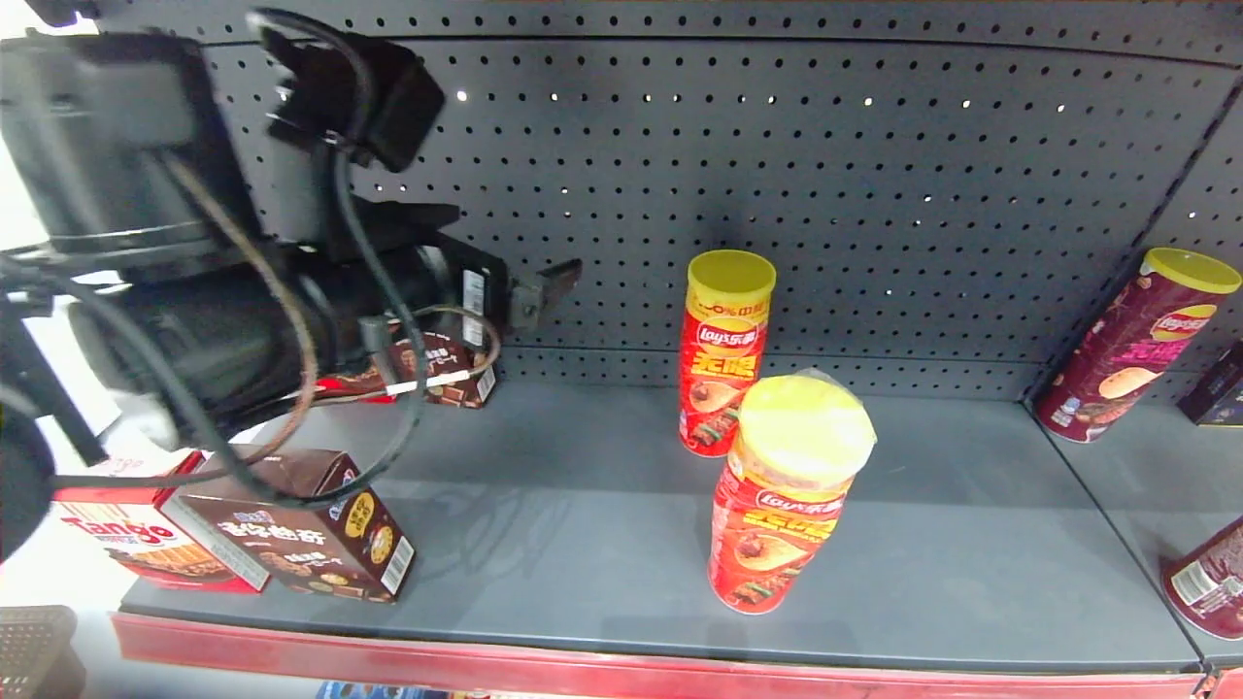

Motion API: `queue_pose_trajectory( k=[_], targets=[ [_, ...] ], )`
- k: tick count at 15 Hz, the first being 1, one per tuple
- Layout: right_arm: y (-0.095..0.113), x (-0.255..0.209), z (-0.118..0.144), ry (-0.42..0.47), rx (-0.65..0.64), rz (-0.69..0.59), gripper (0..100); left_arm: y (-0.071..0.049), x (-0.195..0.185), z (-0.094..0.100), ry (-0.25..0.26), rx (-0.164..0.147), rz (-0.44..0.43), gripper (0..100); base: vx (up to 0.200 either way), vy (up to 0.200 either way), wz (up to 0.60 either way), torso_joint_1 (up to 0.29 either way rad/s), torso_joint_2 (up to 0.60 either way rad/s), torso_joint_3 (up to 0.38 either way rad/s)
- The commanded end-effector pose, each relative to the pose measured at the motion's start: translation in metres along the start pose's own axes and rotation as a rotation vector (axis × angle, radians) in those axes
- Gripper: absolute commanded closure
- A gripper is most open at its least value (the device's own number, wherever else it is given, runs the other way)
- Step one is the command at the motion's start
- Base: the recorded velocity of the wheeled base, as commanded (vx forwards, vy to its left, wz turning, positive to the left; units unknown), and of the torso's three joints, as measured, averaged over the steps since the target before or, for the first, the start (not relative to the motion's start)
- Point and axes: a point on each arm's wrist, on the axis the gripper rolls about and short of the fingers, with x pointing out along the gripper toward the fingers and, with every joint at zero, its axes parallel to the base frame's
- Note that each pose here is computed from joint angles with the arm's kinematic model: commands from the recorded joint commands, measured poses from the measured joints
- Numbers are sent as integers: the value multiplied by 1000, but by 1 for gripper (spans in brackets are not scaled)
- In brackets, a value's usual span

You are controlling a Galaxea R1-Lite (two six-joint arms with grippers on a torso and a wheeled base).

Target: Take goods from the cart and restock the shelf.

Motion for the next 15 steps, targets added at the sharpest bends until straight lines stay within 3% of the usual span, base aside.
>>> queue_pose_trajectory(
  k=[1,2,3,4,5,6,7,8,9,10,11,12,13,15],
  targets=[
    [0,0,0,1,0,0,0,17,-113,8,-138,-43,19,0,0,0,0,0,0,0],
    [0,0,0,1,0,0,0,20,-142,2,-175,-49,26,0,0,0,0,0,0,0],
    [0,0,0,1,0,0,0,21,-146,2,-181,-50,27,0,0,0,0,0,0,0],
    [0,0,0,1,0,0,0,24,-186,-16,-227,-58,39,0,0,0,0,0,0,0],
    [0,0,0,1,0,0,0,25,-207,-32,-236,-66,60,0,0,0,0,0,0,0],
    [0,0,0,1,0,0,0,26,-236,-62,-229,-130,133,0,0,0,0,0,0,0],
    [0,0,0,1,0,0,0,24,-245,-76,-228,-154,161,0,0,0,0,0,0,0],
    [0,0,0,1,0,0,0,19,-258,-106,-202,-170,249,0,0,0,0,0,0,0],
    [0,0,0,1,0,0,0,14,-266,-126,-188,-164,299,0,0,0,0,0,0,0],
    [0,0,0,1,0,0,0,8,-272,-141,-185,-169,307,0,0,0,0,0,0,0],
    [0,0,0,1,0,0,0,2,-277,-156,-182,-194,282,0,0,0,0,0,0,0],
    [0,0,0,1,0,0,0,-6,-281,-172,-172,-220,230,0,0,0,0,0,0,0],
    [0,0,0,1,0,0,0,-9,-282,-180,-174,-224,194,0,0,0,0,0,0,0],
    [0,0,0,1,0,0,0,-14,-286,-196,-94,-243,170,0,0,0,0,0,0,0]
  ],
)
